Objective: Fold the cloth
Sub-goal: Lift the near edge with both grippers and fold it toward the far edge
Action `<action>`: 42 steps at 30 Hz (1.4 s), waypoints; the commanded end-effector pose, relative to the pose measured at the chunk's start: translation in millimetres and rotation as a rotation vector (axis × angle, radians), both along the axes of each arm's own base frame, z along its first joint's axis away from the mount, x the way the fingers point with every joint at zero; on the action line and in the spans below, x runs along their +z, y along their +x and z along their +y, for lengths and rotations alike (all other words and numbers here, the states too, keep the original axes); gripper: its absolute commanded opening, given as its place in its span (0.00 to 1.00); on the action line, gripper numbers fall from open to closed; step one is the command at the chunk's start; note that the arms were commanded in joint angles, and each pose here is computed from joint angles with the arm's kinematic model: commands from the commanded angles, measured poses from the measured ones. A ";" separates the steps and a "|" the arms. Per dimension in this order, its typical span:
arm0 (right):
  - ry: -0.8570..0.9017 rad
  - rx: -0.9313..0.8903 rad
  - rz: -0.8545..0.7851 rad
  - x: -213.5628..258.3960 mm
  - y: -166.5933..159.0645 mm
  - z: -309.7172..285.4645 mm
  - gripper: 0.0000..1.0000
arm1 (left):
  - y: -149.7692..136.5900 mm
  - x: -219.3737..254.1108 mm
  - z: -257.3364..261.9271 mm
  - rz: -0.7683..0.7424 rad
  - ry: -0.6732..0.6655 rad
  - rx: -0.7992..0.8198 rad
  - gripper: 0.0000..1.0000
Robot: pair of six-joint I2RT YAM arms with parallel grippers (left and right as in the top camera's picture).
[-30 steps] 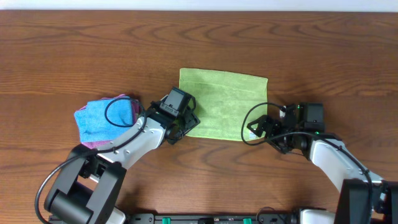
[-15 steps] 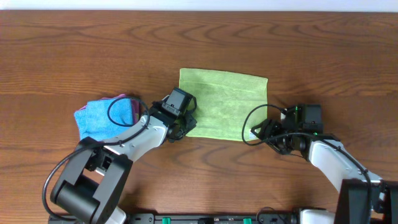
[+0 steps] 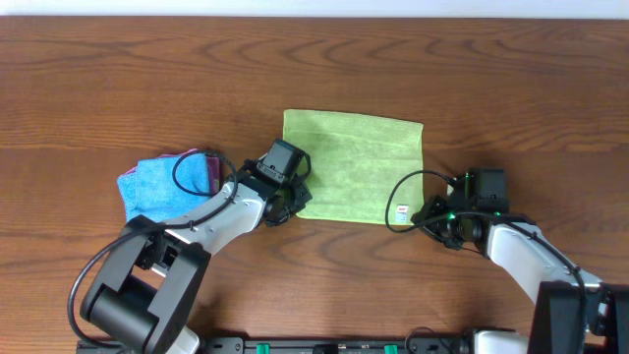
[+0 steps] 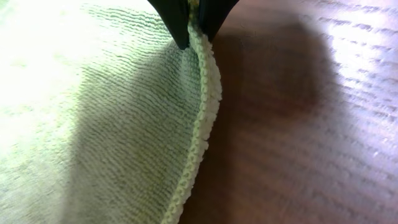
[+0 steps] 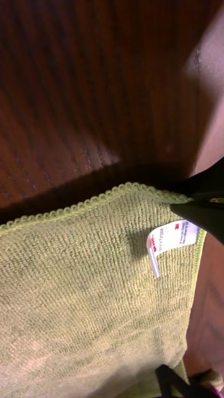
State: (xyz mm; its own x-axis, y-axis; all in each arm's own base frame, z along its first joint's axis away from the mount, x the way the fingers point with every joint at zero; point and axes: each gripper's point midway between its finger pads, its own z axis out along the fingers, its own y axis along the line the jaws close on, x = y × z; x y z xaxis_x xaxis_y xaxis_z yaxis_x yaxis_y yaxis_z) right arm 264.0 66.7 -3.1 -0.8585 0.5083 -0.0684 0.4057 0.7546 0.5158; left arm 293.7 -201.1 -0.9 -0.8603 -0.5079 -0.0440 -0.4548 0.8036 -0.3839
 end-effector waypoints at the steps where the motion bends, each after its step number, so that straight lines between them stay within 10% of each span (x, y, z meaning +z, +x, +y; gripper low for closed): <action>1: -0.014 0.013 0.027 -4.8 -7.5 0.5 0.01 | -11.9 -6.9 1.2 0.042 0.007 -0.058 0.06; 24: -0.023 0.051 0.000 53.5 -58.0 1.9 0.01 | -68.8 46.3 9.9 0.161 -0.047 -0.133 0.06; 42: -0.028 0.013 -0.212 78.7 -14.1 -0.5 0.01 | -30.0 69.0 6.2 -0.042 -0.068 -0.100 0.06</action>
